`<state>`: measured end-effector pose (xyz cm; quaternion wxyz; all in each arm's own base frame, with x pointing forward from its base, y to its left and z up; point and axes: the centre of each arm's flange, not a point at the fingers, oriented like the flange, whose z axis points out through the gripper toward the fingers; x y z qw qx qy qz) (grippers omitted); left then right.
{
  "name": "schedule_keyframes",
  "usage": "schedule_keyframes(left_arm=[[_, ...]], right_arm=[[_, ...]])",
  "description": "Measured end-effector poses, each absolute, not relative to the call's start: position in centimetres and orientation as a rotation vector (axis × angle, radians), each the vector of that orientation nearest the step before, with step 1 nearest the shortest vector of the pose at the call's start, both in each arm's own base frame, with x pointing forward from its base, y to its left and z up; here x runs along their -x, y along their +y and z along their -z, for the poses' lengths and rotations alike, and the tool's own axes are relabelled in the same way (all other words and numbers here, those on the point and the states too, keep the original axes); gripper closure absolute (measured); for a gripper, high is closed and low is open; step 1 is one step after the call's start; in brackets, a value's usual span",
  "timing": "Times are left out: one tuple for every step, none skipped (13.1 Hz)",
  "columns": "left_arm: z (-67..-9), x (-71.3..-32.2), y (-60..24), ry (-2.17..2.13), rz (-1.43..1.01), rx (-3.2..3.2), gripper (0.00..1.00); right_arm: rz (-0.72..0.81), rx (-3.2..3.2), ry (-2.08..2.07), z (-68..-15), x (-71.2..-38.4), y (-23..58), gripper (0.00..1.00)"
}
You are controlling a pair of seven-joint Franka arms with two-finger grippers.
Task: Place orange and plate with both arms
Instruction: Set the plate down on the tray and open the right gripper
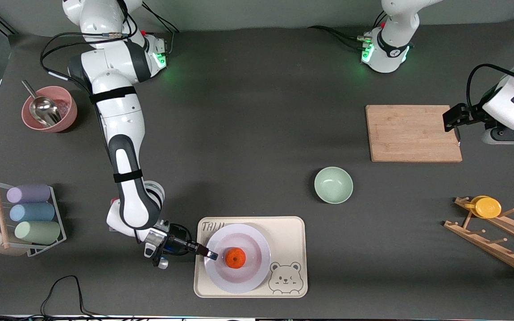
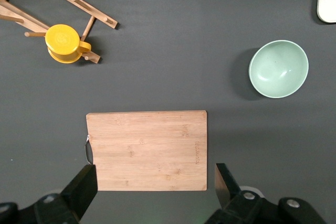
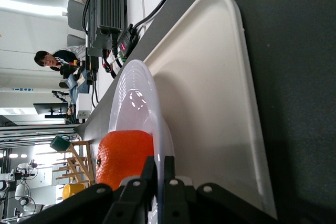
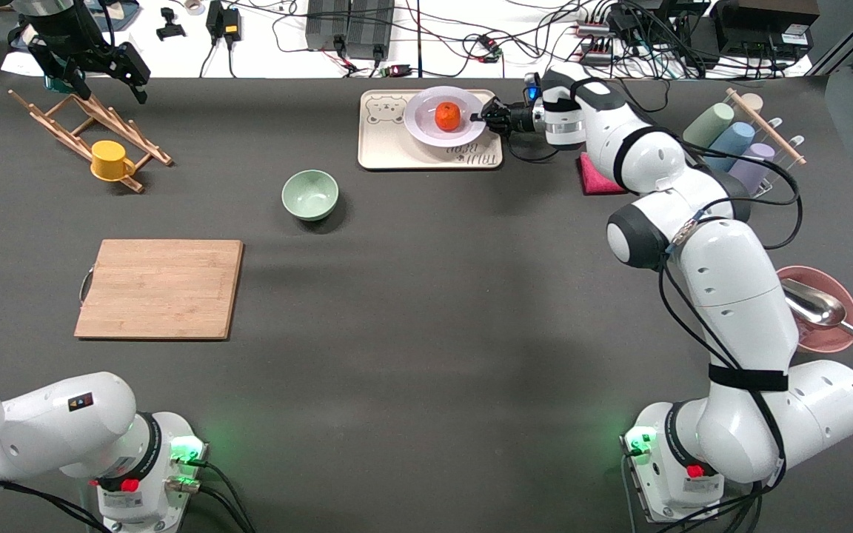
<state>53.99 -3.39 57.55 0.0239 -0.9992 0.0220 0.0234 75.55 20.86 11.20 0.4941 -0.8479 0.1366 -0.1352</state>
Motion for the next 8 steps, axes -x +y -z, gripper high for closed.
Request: schedule_keyframes(left_arm=[[-57.6, -54.0, -3.4, 0.071, -0.068, 3.094, 0.0], [-57.6, -54.0, -3.6, 0.08, -0.064, 3.095, 0.0], [-57.6, -54.0, -4.0, 0.092, -0.061, 3.095, 0.0], [-57.6, -54.0, -4.4, 0.104, -0.056, 3.095, 0.0], [-57.6, -54.0, -4.7, 0.108, -0.054, 3.1, 0.0], [-57.6, -54.0, -4.7, 0.107, -0.054, 3.107, 0.0], [-57.6, -54.0, -4.7, 0.106, -0.054, 3.109, 0.0], [-57.6, -54.0, -4.7, 0.106, -0.054, 3.109, 0.0]], right_arm=[[0.327, 2.056, 0.33, -11.2, -75.5, 21.1, 0.91], [0.329, 2.058, 0.331, -11.2, -75.5, 21.4, 0.91], [0.332, 2.061, 0.333, -11.3, -75.4, 21.7, 0.89], [0.335, 2.062, 0.336, -11.3, -75.4, 21.9, 0.87], [0.34, 2.062, 0.338, -11.6, -75.5, 22.0, 0.77], [0.344, 2.058, 0.336, -11.8, -75.6, 22.2, 0.66], [0.347, 2.056, 0.334, -12.1, -75.8, 22.2, 0.55], [0.353, 2.054, 0.332, -12.3, -75.9, 22.2, 0.43]])
